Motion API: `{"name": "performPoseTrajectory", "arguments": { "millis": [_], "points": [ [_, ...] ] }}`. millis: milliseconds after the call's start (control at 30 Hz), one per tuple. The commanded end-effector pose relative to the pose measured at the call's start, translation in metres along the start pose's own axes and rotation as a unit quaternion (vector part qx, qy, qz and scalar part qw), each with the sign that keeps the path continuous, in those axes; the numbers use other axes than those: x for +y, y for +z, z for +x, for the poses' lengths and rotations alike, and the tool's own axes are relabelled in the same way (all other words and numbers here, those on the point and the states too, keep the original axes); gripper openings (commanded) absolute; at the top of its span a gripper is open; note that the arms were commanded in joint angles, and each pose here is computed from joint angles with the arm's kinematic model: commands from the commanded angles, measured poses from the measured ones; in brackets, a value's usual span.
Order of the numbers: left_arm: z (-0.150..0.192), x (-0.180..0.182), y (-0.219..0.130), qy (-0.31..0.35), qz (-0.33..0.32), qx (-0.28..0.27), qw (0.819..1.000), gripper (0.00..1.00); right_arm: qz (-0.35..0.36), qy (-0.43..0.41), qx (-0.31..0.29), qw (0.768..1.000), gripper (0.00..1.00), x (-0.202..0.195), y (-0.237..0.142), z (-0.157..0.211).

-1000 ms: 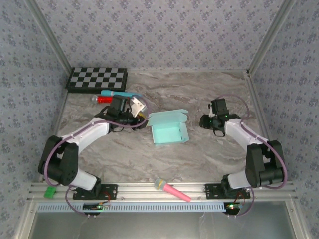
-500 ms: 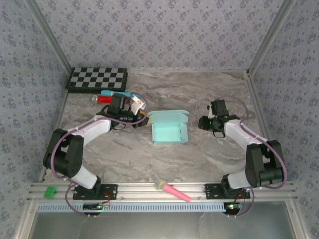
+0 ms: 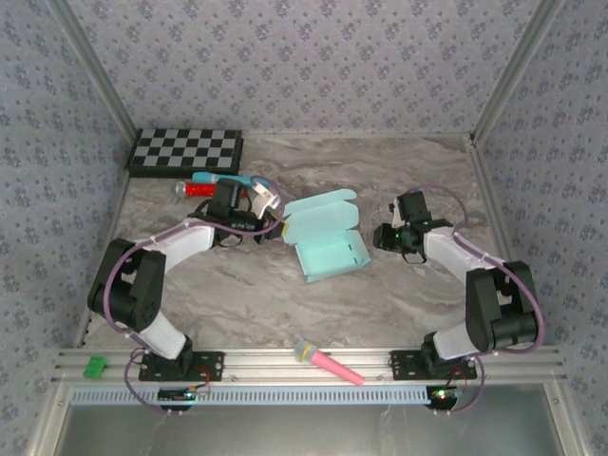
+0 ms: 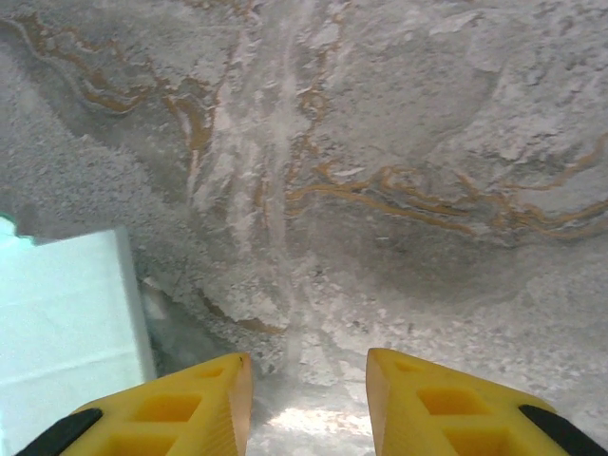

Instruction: Fold the paper box

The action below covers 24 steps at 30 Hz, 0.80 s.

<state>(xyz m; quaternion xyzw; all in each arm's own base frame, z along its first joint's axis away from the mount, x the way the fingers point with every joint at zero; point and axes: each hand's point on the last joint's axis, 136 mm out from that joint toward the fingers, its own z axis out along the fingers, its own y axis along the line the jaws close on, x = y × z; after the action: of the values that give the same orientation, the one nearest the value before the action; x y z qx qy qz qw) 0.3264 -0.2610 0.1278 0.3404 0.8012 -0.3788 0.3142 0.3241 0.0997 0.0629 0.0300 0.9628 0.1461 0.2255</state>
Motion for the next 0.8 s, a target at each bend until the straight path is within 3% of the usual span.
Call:
{"name": "performPoseTrajectory", "arguments": {
  "millis": [0,400,767],
  "points": [
    [-0.020,-0.009,-0.007,0.021,0.017,-0.021,0.999,0.04,-0.021,-0.024,0.010,0.999,0.39,0.014,0.004,0.006],
    [-0.017,-0.012,-0.010,0.035,0.016,-0.012,0.999,0.00,-0.051,-0.020,-0.003,0.999,0.40,0.024,0.007,-0.002],
    [-0.019,-0.010,-0.009,0.034,0.014,-0.014,0.999,0.00,-0.176,0.011,0.040,0.984,0.47,0.047,0.027,0.004]
  ]
}}
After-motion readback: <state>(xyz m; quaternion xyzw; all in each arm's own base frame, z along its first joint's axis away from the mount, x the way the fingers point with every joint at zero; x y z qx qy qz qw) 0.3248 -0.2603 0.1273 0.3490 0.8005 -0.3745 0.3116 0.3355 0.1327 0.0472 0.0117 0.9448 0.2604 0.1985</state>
